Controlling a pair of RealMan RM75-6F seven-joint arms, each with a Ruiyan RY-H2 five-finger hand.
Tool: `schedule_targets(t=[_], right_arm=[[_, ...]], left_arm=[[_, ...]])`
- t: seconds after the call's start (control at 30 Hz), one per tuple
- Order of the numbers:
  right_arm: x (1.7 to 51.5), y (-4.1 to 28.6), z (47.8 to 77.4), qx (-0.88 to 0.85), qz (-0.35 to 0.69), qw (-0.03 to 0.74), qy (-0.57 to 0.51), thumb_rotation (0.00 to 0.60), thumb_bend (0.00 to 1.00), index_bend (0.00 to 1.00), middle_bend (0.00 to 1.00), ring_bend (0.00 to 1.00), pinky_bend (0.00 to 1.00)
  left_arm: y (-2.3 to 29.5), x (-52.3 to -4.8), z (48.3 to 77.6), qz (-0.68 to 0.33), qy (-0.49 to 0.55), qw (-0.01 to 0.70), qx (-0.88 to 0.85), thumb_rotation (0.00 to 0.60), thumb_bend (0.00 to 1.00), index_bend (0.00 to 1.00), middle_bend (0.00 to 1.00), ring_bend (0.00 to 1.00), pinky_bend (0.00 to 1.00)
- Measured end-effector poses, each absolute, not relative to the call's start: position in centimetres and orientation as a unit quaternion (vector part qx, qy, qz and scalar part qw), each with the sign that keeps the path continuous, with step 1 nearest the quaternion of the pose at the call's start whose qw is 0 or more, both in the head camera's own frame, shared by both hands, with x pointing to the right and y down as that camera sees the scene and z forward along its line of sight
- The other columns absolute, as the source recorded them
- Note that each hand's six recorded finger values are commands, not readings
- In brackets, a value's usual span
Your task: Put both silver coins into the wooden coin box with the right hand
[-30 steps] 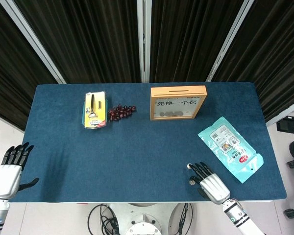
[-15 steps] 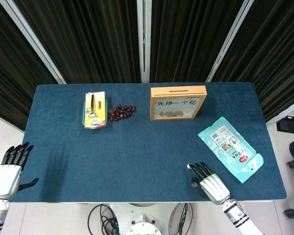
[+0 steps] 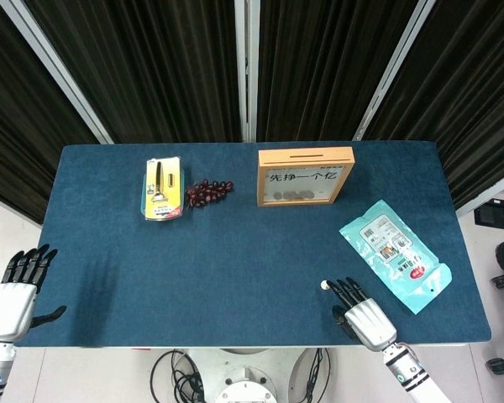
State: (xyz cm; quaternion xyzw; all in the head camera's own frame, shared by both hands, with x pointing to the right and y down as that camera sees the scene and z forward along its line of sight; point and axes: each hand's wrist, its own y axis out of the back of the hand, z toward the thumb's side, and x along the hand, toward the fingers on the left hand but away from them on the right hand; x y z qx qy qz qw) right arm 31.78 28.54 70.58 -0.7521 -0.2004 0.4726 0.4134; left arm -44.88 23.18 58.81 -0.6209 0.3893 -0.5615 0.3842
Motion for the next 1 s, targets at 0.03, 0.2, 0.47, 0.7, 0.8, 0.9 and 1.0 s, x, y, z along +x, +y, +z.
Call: schedule_targets(t=[0.03,0.2,0.47,0.7,0.8,0.9,1.0], right_arm=[[31.83,28.54,70.57,-0.751,0.473,0.414,-0.2,0.6,0.35,0.5,0.0,0.0,0.0],[31.94,28.47,70.43,-0.749,0.471,0.42,-0.201,0.6,0.35,0.5,0.0,0.0,0.0],[31.43,28.41,70.49,-0.752,0.462,0.424,-0.201,0.6,0.35,0.5,0.0,0.0,0.0],[31.33,28.49,70.52,-0.755,0.458,0.425,-0.199,0.6,0.35,0.44,0.0,0.0,0.0],[31.3,28.45,70.43,-0.755,0.456,0.426,-0.201,0.6,0.35,0.42,0.0,0.0,0.0],[31.18,28.46,70.36,-0.758,0.451,0.426,-0.202,0.6,0.35,0.41,0.0,0.0,0.0],[31.07,28.46,70.31,-0.761,0.445,0.427,-0.202,0.6,0.35,0.41,0.0,0.0,0.0]], left_arm=[[23.2,-44.89,58.83,-0.562,0.389,0.384,-0.621,0.6,0.01,0.0,0.0,0.0,0.0],[23.24,-44.91,58.92,-0.562,0.388,0.383,-0.622,0.6,0.01,0.0,0.0,0.0,0.0],[23.34,-45.12,58.73,-0.561,0.392,0.38,-0.622,0.6,0.01,0.0,0.0,0.0,0.0],[23.39,-45.16,58.67,-0.558,0.394,0.382,-0.623,0.6,0.01,0.0,0.0,0.0,0.0],[23.36,-45.09,58.64,-0.557,0.394,0.383,-0.623,0.6,0.01,0.0,0.0,0.0,0.0],[23.37,-45.05,58.61,-0.556,0.394,0.383,-0.624,0.6,0.01,0.0,0.0,0.0,0.0],[23.37,-45.04,58.6,-0.556,0.395,0.382,-0.624,0.6,0.01,0.0,0.0,0.0,0.0]])
